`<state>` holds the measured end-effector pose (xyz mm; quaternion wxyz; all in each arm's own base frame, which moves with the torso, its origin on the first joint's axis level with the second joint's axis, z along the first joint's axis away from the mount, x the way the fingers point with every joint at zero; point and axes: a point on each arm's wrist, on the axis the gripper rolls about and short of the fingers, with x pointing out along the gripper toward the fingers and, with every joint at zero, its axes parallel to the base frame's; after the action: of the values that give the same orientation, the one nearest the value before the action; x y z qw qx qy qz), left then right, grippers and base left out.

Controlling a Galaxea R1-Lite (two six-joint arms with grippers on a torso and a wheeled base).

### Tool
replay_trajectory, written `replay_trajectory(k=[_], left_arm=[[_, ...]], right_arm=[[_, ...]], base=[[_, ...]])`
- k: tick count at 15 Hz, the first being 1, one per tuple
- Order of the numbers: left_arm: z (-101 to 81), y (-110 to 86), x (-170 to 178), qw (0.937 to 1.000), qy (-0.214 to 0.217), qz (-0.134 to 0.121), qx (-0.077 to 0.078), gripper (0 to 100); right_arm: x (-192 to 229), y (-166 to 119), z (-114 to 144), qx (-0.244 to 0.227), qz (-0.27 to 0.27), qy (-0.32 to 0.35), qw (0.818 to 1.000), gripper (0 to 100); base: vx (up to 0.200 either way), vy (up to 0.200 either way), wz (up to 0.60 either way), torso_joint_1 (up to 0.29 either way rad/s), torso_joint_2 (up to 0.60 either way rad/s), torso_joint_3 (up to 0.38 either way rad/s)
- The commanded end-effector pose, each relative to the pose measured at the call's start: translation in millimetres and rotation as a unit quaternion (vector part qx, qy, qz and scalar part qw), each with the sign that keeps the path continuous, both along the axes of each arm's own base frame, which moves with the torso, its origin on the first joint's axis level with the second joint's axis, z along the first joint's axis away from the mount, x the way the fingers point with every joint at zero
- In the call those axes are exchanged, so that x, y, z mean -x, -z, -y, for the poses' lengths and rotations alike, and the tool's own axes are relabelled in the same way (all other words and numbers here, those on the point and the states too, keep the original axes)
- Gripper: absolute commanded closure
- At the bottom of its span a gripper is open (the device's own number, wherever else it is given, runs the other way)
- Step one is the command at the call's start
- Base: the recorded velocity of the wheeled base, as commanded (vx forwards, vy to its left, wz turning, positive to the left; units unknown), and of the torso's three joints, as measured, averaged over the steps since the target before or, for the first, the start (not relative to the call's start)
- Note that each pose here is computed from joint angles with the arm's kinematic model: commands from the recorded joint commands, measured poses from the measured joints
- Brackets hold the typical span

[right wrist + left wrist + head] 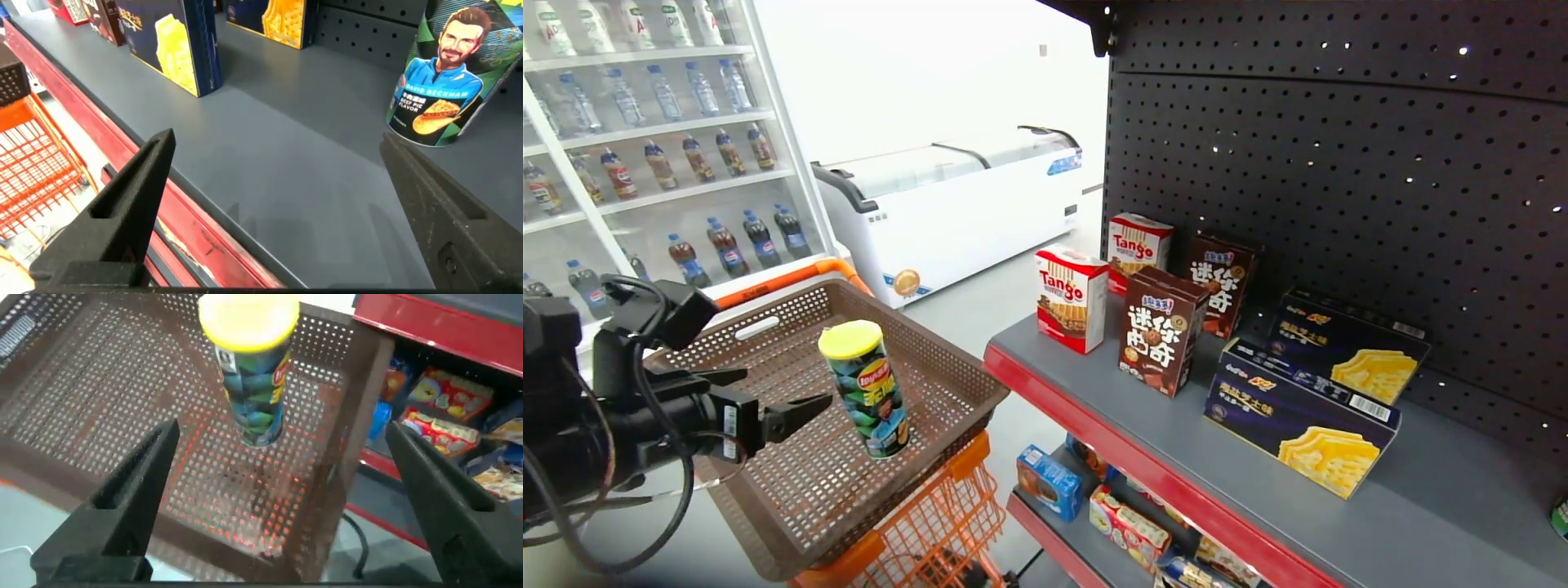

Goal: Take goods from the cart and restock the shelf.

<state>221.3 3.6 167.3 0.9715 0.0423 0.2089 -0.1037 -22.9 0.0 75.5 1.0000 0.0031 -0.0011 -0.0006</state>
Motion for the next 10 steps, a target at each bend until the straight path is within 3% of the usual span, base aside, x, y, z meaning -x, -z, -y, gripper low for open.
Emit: replay_trajectory(k=[1,5,6,10], left_arm=[[-2.3,38.1,-30,0.9984,0.002,-0.057,-0.003,0],[-1.6,60.7,-57,0.9988,0.007,-0.049,-0.002,0],[-1.7,68.7,-72,0.9996,0.007,-0.028,-0.003,0],[-4.0,88.9,-93,0.9996,0.003,-0.027,-0.004,0]], right_arm=[[0,0,0,0.0,-0.001,0.0,1.0,0],[0,0,0,0.0,0.0,0.0,1.0,0],[0,0,0,0.0,0.0,0.0,1.0,0],[0,0,0,0.0,0.0,0.0,1.0,0]], base=[[0.0,0.0,0.0,0.0,0.0,0.0],[0.0,0.0,0.0,0.0,0.0,0.0],[0.0,0.0,0.0,0.0,0.0,0.0],[0.0,0.0,0.0,0.0,0.0,0.0]])
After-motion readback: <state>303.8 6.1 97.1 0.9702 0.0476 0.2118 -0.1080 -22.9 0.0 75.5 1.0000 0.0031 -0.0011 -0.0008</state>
